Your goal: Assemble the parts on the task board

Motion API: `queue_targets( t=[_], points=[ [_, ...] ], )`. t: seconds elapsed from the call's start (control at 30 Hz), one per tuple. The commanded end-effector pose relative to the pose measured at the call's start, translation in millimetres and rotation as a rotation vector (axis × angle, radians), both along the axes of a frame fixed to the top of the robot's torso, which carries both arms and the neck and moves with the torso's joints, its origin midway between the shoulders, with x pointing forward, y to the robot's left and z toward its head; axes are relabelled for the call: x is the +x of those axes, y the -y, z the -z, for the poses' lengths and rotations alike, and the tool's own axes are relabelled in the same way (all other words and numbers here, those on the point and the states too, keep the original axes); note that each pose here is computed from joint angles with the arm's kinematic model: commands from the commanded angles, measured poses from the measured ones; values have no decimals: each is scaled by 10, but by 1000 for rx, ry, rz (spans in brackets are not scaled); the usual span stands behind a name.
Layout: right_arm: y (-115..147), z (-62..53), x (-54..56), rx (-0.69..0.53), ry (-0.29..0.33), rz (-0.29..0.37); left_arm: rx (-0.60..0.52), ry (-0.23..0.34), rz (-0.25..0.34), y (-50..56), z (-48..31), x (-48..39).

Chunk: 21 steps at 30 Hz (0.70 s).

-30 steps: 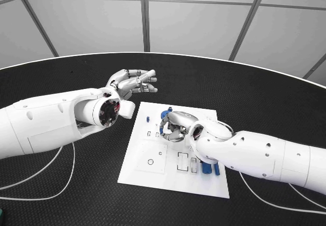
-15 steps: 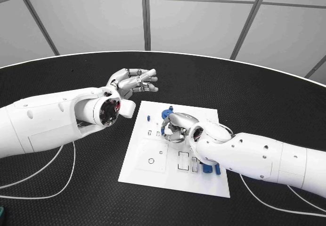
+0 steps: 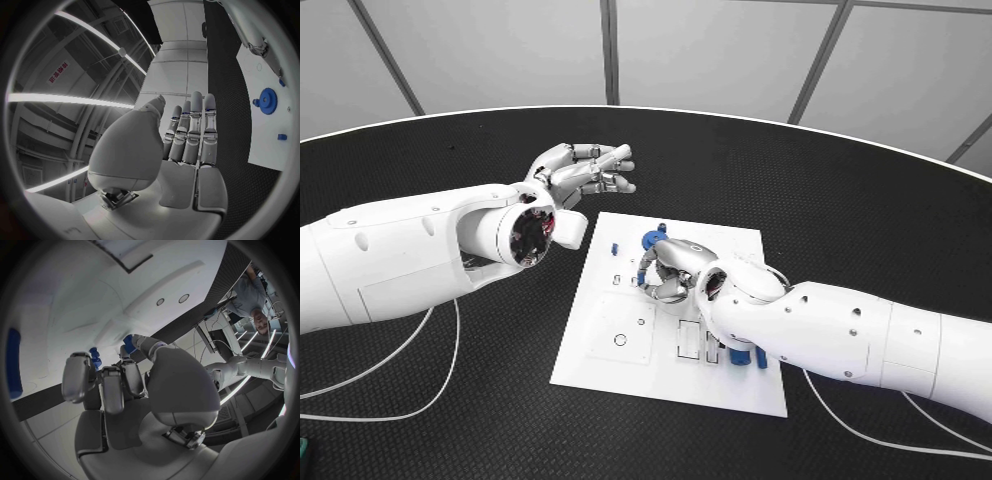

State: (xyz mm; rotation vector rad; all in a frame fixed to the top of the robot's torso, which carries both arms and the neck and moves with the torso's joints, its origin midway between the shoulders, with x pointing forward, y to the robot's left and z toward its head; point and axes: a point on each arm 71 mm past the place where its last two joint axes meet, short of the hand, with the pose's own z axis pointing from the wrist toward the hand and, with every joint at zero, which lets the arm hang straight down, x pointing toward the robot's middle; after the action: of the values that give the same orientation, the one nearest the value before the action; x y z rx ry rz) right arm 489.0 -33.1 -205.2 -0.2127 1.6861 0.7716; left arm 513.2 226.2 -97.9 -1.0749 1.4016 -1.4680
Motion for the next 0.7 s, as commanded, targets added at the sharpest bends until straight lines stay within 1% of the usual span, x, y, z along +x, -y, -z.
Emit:
queue_targets(
  t=[0.03, 0.7],
  points=[
    [-9, 5, 1, -1, -1, -1, 0, 0, 2, 3, 0, 0],
    [28, 54, 37, -33, -25, 17, 0, -1, 4, 8, 1, 2]
  ],
)
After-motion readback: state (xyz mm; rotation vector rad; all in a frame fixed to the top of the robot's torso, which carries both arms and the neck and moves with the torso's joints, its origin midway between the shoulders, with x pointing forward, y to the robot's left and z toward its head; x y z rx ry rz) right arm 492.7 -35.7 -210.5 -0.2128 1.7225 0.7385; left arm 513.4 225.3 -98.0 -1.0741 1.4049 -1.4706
